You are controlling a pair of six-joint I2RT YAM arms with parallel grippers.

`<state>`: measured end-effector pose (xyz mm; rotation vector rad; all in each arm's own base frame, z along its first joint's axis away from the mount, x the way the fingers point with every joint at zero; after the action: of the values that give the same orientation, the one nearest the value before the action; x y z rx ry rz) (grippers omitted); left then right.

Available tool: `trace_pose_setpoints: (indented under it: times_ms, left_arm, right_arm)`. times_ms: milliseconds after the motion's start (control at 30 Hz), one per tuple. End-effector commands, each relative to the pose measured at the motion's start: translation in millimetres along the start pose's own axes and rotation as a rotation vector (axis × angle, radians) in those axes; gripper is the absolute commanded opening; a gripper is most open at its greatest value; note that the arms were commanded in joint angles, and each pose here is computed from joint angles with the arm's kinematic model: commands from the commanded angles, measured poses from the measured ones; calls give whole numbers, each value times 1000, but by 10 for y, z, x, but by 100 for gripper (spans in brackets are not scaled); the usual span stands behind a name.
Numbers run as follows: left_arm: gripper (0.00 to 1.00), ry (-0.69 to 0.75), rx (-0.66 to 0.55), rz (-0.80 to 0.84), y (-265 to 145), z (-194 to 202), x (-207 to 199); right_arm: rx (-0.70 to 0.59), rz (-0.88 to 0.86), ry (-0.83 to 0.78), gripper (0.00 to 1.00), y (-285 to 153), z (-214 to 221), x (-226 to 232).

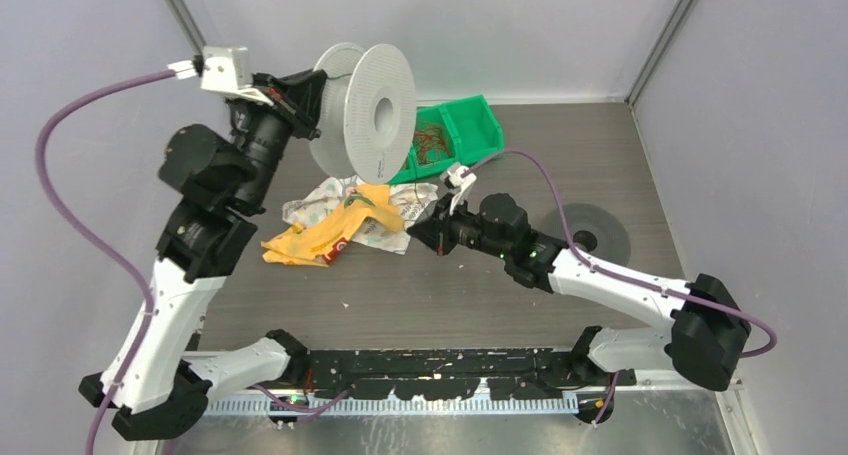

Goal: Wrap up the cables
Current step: Wrap the cable around the cable reel.

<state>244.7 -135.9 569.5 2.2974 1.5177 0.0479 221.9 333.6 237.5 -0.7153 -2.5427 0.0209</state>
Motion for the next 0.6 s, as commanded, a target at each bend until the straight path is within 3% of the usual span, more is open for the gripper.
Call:
trace_pose_setpoints:
  times_ms: [0, 300, 567]
  left_arm:
    - [0, -55, -147, -170, 166, -47, 246]
    - [0, -11, -69, -225, 373, 396, 326]
    - [0, 102, 1, -284, 444, 827, 291]
  right_arm:
    - [93, 24, 18, 1, -161, 253, 138]
    - [209, -50, -3, 1, -430, 403, 635]
    - [260, -152, -97, 1, -605, 104, 1086]
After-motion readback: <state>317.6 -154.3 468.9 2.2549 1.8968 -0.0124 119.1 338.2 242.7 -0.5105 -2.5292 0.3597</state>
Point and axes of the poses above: each gripper's point midway between its finger pads, its own y axis out along the fingers, its own x axis along the line the jaws close on, z = x × y, the point moved 2 cm from there along -y, back along the fingers, and after that the axes turned 4 degrees about y, right-handed, at the moved point
